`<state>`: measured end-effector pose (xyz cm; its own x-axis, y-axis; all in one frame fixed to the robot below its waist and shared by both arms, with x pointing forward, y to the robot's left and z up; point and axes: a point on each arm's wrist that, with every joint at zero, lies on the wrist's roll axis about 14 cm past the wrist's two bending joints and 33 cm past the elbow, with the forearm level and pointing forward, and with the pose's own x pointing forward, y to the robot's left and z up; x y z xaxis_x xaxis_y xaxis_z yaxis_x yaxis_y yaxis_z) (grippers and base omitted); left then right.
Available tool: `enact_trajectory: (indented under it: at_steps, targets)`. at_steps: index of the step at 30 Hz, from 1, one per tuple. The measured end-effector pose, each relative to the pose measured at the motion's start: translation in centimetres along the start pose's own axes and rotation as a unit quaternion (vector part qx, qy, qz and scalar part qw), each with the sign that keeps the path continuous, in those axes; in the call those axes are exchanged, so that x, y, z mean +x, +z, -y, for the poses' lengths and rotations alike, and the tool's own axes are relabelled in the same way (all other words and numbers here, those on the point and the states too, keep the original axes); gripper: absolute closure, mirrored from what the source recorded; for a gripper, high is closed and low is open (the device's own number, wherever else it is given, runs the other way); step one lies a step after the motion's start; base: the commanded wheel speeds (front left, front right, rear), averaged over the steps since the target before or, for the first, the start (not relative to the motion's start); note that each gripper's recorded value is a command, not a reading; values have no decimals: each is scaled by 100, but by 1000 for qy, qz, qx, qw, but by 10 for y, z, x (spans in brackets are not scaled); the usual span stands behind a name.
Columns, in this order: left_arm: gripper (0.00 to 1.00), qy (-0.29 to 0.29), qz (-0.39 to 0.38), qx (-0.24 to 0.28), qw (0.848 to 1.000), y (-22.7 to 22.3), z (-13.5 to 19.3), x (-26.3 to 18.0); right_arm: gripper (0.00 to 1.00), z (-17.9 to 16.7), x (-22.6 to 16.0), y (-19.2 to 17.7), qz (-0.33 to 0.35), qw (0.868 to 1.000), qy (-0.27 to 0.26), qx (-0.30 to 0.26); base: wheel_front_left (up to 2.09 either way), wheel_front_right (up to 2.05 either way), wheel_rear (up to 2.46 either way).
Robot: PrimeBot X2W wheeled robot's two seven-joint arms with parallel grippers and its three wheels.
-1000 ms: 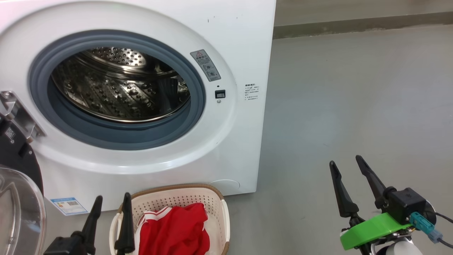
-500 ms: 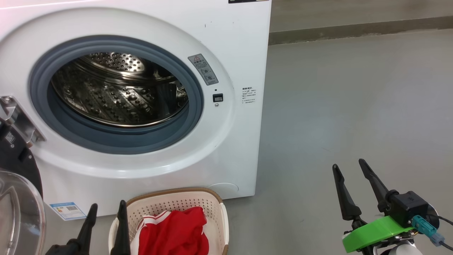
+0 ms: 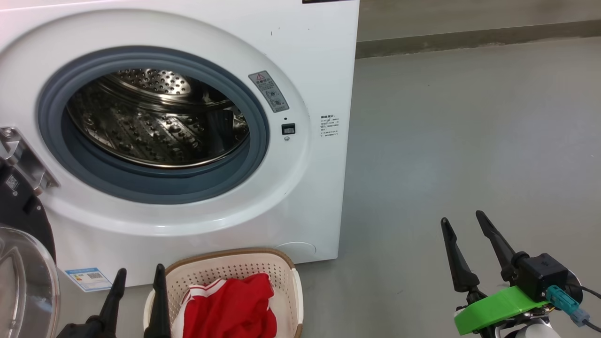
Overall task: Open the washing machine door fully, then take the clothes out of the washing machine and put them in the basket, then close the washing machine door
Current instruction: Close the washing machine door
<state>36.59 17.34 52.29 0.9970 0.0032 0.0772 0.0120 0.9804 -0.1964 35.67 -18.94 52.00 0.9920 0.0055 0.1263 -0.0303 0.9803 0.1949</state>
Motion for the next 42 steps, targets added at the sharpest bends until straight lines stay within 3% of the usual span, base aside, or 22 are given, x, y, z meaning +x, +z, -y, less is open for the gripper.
enact_trajectory:
  at_steps: [25, 42]
  targets:
    - [0, 0, 4, 8, 1000, 2, -1, -2, 0, -5, 1, -1, -2, 1000, 7, 1, -115, 114, 1]
    - [0, -2, 9, 18, 1000, 5, 1, -4, 0, -6, 1, 1, 2, 1000, 9, 1, -10, 10, 0]
